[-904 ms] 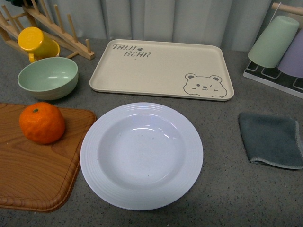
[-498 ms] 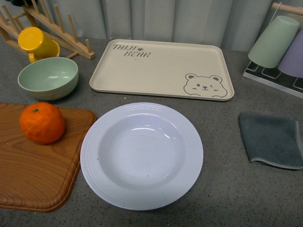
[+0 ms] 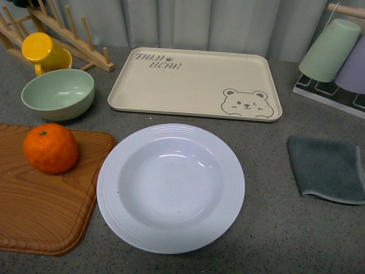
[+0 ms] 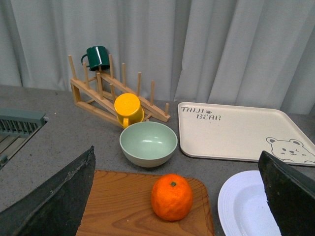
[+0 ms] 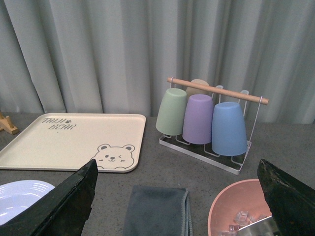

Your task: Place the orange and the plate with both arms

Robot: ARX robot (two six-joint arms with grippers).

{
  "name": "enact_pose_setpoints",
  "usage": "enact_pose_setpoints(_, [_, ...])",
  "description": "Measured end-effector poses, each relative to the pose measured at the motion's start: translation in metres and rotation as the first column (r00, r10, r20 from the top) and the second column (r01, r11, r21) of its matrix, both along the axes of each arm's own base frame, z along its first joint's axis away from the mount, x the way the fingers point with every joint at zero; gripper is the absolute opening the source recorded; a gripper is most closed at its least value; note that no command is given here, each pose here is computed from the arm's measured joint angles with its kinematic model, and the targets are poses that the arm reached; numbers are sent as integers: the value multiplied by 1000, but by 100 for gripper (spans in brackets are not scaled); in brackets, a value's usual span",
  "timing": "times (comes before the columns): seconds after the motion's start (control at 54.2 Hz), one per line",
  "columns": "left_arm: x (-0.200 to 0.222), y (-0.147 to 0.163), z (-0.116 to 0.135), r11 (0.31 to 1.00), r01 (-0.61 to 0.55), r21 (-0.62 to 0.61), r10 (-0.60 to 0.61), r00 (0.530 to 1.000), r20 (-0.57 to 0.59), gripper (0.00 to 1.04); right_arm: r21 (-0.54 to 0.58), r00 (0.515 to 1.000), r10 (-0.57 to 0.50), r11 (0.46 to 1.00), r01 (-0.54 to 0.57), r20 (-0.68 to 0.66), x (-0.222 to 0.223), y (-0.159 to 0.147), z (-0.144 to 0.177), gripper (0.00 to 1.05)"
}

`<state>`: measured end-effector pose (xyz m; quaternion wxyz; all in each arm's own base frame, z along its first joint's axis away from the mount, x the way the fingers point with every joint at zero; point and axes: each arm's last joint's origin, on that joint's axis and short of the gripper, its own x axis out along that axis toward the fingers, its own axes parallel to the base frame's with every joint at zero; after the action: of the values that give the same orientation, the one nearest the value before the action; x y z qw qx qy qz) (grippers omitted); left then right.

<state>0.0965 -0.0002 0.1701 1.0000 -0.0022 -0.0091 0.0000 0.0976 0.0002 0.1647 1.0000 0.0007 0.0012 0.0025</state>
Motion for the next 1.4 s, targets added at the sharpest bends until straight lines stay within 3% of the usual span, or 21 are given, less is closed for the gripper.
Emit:
enact_pose_setpoints(1.052, [0,0,0,1000,-7,-2,7,1000,-2,98,0,1000,0,1000,0,0,0,0,0,95])
enact_pose_setpoints(1.126, [2,1,-3,987,-157,-33,151,980,-129,98,0,1000,0,1000,0,0,0,0,0,95])
enact_pose_setpoints(1.2, [10,2,-6,972,-231,-51,215,953,-215,98,0,1000,-3,1000,3,0,0,0,0,95])
enact_pose_setpoints(1.403, [53,-6,2,988,-71,-135,21,942,-335,98,0,1000,-2,1000,2,0,0,0,0,95])
